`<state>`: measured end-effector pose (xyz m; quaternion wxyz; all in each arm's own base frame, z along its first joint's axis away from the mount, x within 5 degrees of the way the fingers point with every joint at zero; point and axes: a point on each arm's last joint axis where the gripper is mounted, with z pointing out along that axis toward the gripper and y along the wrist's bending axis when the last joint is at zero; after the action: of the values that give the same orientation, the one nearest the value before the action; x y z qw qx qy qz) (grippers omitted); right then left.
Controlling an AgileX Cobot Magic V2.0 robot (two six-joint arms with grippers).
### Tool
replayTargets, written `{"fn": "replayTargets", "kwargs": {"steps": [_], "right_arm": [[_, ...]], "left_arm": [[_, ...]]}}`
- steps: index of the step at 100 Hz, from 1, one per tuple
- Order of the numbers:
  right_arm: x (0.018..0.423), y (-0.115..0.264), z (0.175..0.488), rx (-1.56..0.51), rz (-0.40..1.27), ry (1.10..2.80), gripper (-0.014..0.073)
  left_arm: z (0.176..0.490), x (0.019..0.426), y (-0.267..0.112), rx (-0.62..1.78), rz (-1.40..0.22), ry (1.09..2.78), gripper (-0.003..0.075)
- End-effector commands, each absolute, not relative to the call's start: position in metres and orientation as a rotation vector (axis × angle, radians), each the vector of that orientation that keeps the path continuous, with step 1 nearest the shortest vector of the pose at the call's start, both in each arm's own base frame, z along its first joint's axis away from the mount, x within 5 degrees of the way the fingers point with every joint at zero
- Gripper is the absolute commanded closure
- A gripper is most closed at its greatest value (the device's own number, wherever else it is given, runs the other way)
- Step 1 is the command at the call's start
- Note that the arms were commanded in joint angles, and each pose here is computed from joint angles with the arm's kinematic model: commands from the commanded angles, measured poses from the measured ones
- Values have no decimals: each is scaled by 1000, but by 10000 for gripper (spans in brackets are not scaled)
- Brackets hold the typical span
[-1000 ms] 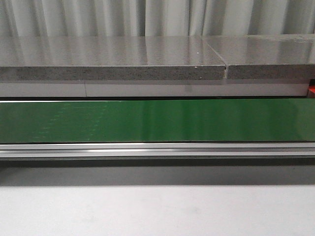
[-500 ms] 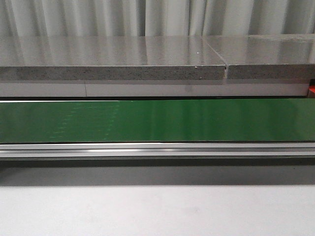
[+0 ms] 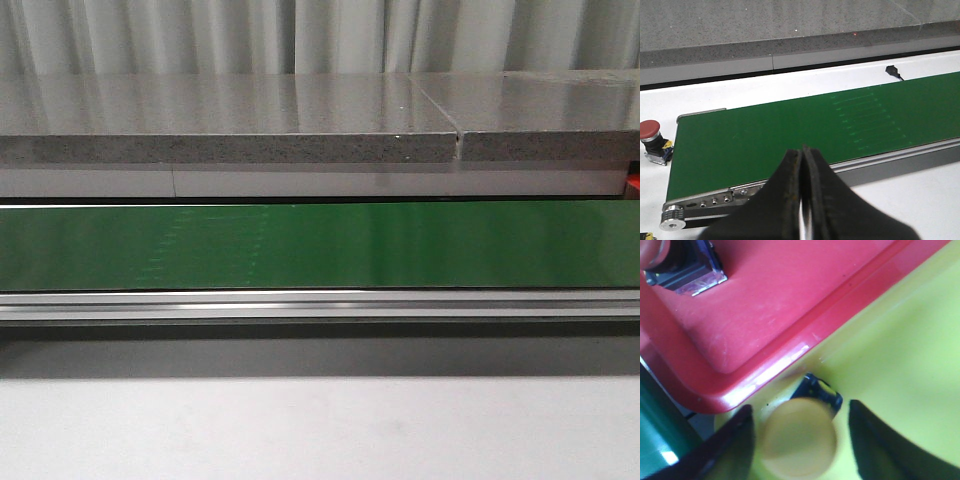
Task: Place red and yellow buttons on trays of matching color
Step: 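Raise the right gripper back above the belt's far end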
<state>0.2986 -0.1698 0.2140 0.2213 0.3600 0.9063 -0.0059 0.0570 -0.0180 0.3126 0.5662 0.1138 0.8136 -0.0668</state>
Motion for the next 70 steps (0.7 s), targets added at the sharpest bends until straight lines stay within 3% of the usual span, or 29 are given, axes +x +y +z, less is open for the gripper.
{"fn": "replayTargets", "kwargs": {"steps": [1, 36, 48, 60, 70], "right_arm": [[299, -173, 236, 976, -30, 2413, 47], [285, -164, 279, 876, -92, 2314, 62], [280, -151, 299, 792, -117, 2288, 223], [279, -129, 316, 690, -117, 2267, 473], [278, -108, 329, 596, -106, 2250, 628]], "left_arm": [[327, 59, -19, 242, -180, 1825, 741], [327, 59, -19, 242, -180, 1825, 741], [327, 59, -19, 242, -180, 1825, 741], [327, 59, -19, 242, -180, 1825, 741], [327, 59, -19, 242, -180, 1825, 741]]}}
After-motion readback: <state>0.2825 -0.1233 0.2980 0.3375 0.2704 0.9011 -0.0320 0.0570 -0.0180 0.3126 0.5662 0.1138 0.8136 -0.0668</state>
